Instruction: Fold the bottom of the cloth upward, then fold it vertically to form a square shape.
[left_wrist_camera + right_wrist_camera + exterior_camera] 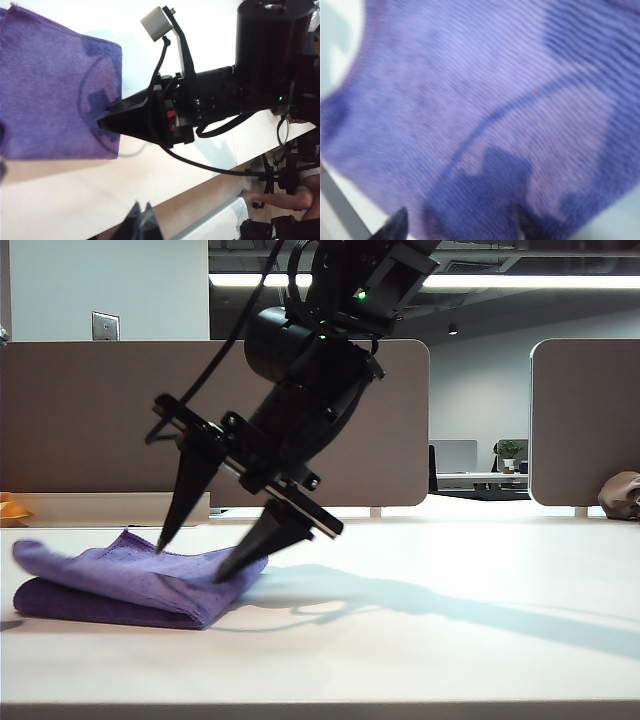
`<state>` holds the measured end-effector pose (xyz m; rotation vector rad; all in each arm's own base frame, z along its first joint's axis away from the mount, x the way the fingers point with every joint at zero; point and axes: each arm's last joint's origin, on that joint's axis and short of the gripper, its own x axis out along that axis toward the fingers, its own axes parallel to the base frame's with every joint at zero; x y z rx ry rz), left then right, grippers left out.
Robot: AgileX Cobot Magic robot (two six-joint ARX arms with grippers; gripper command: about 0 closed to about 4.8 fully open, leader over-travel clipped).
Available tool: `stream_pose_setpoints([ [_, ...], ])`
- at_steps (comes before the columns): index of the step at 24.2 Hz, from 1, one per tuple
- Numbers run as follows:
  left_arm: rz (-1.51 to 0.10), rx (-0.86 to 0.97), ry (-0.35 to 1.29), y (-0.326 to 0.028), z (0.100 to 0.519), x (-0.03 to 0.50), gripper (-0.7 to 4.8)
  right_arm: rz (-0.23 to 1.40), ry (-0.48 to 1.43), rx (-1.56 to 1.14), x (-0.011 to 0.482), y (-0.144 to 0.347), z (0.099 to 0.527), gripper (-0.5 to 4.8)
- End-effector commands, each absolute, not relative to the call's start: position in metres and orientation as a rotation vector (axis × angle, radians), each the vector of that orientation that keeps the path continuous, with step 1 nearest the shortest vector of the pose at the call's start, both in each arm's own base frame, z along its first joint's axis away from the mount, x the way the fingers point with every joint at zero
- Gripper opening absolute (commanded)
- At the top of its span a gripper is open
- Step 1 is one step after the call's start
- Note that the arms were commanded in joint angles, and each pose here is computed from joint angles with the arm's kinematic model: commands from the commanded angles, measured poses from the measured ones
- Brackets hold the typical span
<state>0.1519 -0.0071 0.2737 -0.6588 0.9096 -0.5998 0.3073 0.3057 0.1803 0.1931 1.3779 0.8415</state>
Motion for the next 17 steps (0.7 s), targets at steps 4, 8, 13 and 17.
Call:
stream_pose_setpoints([
  [4, -0.602, -0.654, 0.903, -0.007, 0.275, 0.151, -0.05, 0.846, 1.456, 0.068, 0.3, 0.301, 0.169, 2.69],
  [8, -0.604, -0.648, 0.897, -0.007, 0.275, 0.151, -0.05, 0.877, 1.345, 0.063, 0.3, 0.301, 0.191, 2.64],
  [13, -0.61, -0.64, 0.861, -0.007, 0.278, 0.154, -0.05, 0.894, 1.292, 0.08, 0.298, 0.297, 0.212, 2.6],
  [17, -0.617, -0.631, 0.79, -0.007, 0.285, 0.154, -0.06, 0.909, 1.217, 0.083, 0.292, 0.29, 0.239, 2.14],
])
